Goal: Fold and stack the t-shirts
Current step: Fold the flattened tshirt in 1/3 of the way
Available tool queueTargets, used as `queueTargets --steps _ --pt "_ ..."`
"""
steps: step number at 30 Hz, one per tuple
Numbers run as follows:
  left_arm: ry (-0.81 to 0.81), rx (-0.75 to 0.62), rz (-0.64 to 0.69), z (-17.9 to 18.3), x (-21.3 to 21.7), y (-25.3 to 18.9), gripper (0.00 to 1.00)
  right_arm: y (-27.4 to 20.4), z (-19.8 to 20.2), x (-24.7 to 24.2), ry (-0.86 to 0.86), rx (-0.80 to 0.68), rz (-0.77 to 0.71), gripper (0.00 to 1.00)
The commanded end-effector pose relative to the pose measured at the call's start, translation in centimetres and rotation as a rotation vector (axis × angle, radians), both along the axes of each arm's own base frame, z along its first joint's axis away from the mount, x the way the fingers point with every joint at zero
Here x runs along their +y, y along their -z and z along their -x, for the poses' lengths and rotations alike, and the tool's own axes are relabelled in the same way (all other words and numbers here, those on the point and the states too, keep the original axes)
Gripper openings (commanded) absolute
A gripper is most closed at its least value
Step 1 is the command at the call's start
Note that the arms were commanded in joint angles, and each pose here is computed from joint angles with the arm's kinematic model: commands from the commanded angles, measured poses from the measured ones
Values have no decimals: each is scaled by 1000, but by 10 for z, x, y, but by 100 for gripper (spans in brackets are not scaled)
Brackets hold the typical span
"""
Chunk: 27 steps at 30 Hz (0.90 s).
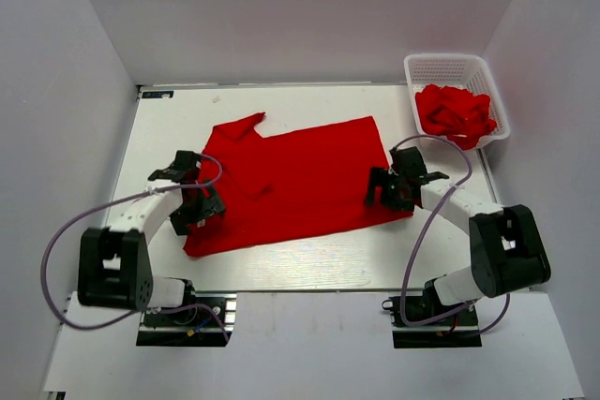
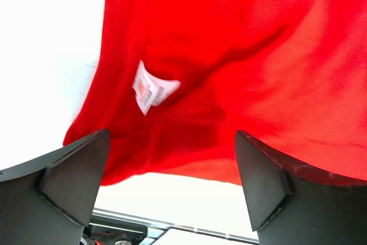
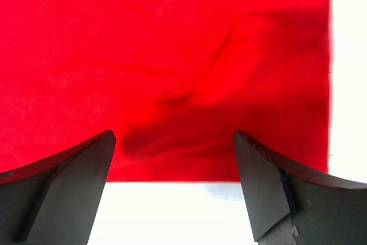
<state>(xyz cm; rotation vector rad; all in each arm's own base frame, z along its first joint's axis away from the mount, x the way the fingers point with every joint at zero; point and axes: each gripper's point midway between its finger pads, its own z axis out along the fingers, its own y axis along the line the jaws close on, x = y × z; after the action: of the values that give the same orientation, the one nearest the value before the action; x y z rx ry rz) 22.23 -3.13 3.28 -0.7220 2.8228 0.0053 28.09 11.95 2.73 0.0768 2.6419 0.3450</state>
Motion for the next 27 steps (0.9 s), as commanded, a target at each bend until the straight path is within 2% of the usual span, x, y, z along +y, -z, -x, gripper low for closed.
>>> queueTargets --steps 1,5,9,13,17,21,27 --pt "56 -238 25 -34 -5 -56 100 -18 9 14 -107 -1 -27 90" --pt "153 -370 83 -63 -20 -92 100 -60 -23 25 -138 -120 -35 90" --pt "251 -423 185 -90 -49 -98 100 -69 -35 29 -135 -152 -41 90" --pt "343 -419 312 -101 -85 -87 100 -67 -40 30 -122 -148 -41 90" --pt "381 -388 372 -101 -120 -72 100 -63 -44 29 -111 -149 -35 90" --pt "393 -348 390 -101 -141 -60 100 -62 -47 26 -96 -149 -27 90" --pt "402 -299 334 -91 -143 -47 100 -53 -47 24 -88 -124 -13 90"
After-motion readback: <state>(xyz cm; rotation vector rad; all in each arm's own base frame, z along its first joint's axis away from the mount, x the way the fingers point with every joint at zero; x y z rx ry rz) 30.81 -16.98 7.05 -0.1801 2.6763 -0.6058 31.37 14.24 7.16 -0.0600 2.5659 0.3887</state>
